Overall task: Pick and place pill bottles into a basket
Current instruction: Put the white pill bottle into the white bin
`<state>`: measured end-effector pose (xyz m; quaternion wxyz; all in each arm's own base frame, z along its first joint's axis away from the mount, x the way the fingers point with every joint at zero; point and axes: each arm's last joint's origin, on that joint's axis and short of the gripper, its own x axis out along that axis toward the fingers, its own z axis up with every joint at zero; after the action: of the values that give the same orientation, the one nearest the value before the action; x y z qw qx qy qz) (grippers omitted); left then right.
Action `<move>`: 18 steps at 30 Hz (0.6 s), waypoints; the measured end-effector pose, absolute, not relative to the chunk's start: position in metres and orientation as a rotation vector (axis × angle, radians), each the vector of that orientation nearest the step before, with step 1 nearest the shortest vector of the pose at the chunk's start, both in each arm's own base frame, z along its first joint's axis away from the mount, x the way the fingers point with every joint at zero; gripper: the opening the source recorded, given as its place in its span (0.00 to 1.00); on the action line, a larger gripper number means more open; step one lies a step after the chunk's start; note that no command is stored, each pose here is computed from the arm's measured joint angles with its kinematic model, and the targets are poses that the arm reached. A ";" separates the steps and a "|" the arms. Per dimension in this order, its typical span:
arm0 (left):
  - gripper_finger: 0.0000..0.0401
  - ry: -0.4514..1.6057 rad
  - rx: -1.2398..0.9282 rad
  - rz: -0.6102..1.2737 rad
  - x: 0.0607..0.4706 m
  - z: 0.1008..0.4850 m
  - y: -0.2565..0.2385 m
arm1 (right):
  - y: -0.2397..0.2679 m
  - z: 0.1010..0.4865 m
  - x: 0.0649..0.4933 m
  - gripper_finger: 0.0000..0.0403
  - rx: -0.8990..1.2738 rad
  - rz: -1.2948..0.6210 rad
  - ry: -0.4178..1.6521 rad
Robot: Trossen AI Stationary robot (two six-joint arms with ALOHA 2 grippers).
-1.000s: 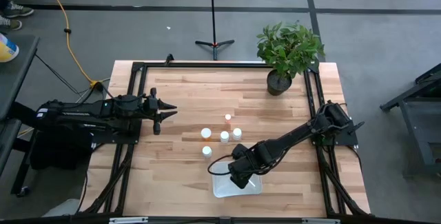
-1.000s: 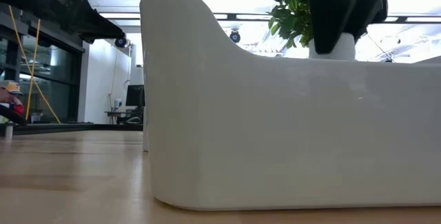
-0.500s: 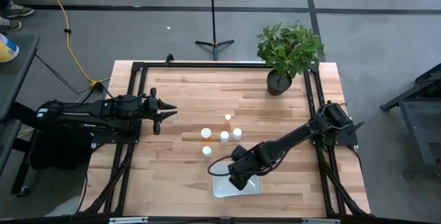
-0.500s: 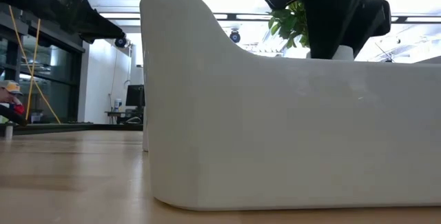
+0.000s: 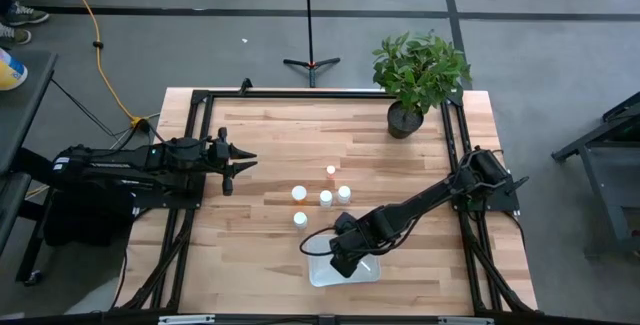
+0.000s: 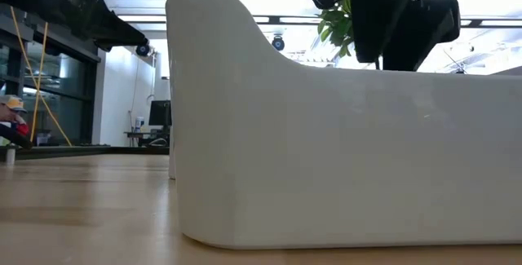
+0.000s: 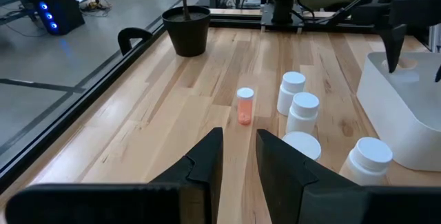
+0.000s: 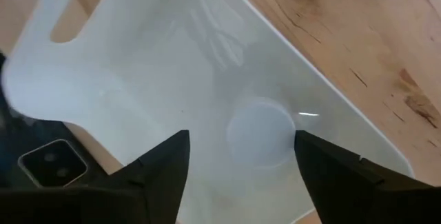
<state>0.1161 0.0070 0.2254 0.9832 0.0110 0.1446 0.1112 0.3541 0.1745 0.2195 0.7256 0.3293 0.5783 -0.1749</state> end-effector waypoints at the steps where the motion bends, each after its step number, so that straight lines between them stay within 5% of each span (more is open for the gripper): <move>1: 0.31 0.291 0.022 0.224 0.116 0.225 0.007 | 0.175 0.222 0.355 0.63 0.726 -0.377 1.269; 18: 0.31 0.291 0.022 0.224 0.116 0.225 0.007 | 0.135 0.288 0.377 0.63 0.496 -0.432 1.086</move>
<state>0.1162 0.0070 0.2254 0.9831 0.0112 0.1447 0.1113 0.3773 0.1353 0.2882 0.8052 0.2319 0.5071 -0.2017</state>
